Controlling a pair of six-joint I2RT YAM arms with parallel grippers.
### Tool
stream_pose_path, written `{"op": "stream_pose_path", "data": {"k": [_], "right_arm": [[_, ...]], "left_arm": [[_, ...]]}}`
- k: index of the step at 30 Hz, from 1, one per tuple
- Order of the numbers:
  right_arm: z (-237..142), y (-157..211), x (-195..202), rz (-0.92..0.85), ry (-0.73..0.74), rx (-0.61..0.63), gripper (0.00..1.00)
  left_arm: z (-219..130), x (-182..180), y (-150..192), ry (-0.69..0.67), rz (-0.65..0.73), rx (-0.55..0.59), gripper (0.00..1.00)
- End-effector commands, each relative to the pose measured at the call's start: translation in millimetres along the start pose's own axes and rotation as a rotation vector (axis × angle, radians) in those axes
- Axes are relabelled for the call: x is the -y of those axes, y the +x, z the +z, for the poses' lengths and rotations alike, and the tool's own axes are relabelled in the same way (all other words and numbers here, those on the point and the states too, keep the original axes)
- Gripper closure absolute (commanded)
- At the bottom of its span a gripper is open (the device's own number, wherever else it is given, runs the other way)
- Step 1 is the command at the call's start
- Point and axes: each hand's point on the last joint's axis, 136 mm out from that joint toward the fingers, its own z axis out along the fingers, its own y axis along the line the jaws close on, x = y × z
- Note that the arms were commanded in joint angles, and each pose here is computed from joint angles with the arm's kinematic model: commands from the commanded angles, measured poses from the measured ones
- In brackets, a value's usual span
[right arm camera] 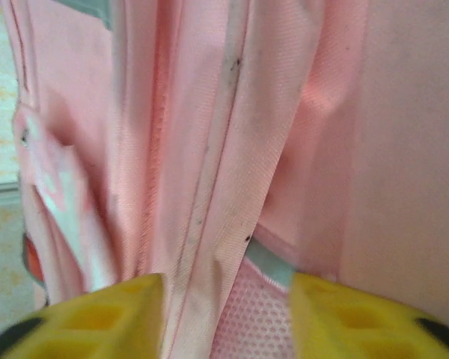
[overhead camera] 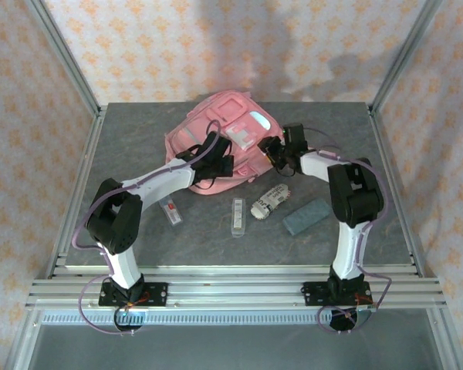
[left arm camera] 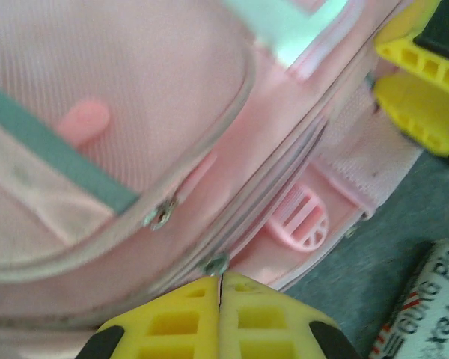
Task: Pack the student bag
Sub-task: Unzip the student bag at the top-center of the table.
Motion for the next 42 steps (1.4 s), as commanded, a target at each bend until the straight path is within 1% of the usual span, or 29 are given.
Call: {"op": "stream_pose_path", "data": {"k": [1,5,9,10,11,13,16,19,23,24,26,29,32,34,36,37,39,41,42], "right_arm": [[-28.6,17.7,-30.2,-0.031,-0.088,-0.035,0.4],[-30.7,44.6,-41.3,-0.047,-0.131,-0.089,0.46],[-18.3,57.3,-35.8,-0.052,-0.105,-0.118,0.48],[-15.4,59.2,-35.0,-0.05,-0.104,-0.124,0.48],[-12.4,60.3,-34.0,-0.05,-0.103,-0.128,0.49],[-6.9,63.1,-31.3,-0.054,-0.09,-0.136,0.51],[-0.4,66.4,-27.5,-0.063,-0.071,-0.141,0.54],[4.2,68.1,-20.7,-0.055,-0.057,-0.143,0.56],[7.8,69.8,-13.5,-0.047,-0.046,-0.146,0.57],[8.3,70.0,-12.8,-0.047,-0.045,-0.146,0.58],[9.3,70.1,-11.4,-0.045,-0.043,-0.146,0.58],[11.2,70.7,-7.7,-0.042,-0.034,-0.146,0.59],[13.1,71.7,-4.2,-0.037,-0.028,-0.148,0.59],[14.5,72.5,-3.3,-0.036,-0.027,-0.151,0.59],[15.3,73.0,-0.5,-0.031,-0.024,-0.152,0.6],[15.7,72.9,0.1,-0.029,-0.024,-0.15,0.6],[16.0,73.4,1.4,-0.026,-0.023,-0.15,0.59],[15.9,73.5,1.5,-0.024,-0.024,-0.15,0.6],[15.6,73.5,1.4,-0.023,-0.025,-0.149,0.6]], "left_arm": [[-5.4,16.1,-9.5,0.039,0.025,0.007,1.0],[-4.2,13.1,-3.6,0.03,0.033,-0.01,1.0],[-0.3,3.9,8.4,-0.008,0.037,-0.032,1.0],[0.8,-0.2,11.1,-0.028,0.038,-0.033,0.93],[2.1,-5.0,13.1,-0.05,0.037,-0.034,0.81],[6.3,-13.6,16.9,-0.095,0.042,-0.042,0.68],[16.0,-20.4,23.9,-0.131,0.046,-0.074,0.57],[26.9,-23.1,31.8,-0.146,0.037,-0.105,0.5],[33.7,-18.8,36.8,-0.121,0.024,-0.125,0.5],[42.8,-22.0,45.3,-0.133,0.025,-0.151,0.49],[45.9,-20.0,49.7,-0.116,0.018,-0.163,0.5],[47.3,-14.8,55.3,-0.077,0.005,-0.178,0.59],[46.9,-13.1,59.4,-0.064,0.004,-0.19,0.71],[43.9,-11.7,59.4,-0.057,0.001,-0.188,0.78],[44.6,-11.1,62.7,-0.045,-0.004,-0.191,0.81],[36.0,-7.7,54.7,-0.031,-0.007,-0.165,0.81],[34.9,-9.9,53.8,-0.043,-0.006,-0.16,0.8],[38.5,-13.3,57.6,-0.06,0.0,-0.173,0.76],[39.6,-13.7,58.2,-0.065,0.004,-0.179,0.72]]}}
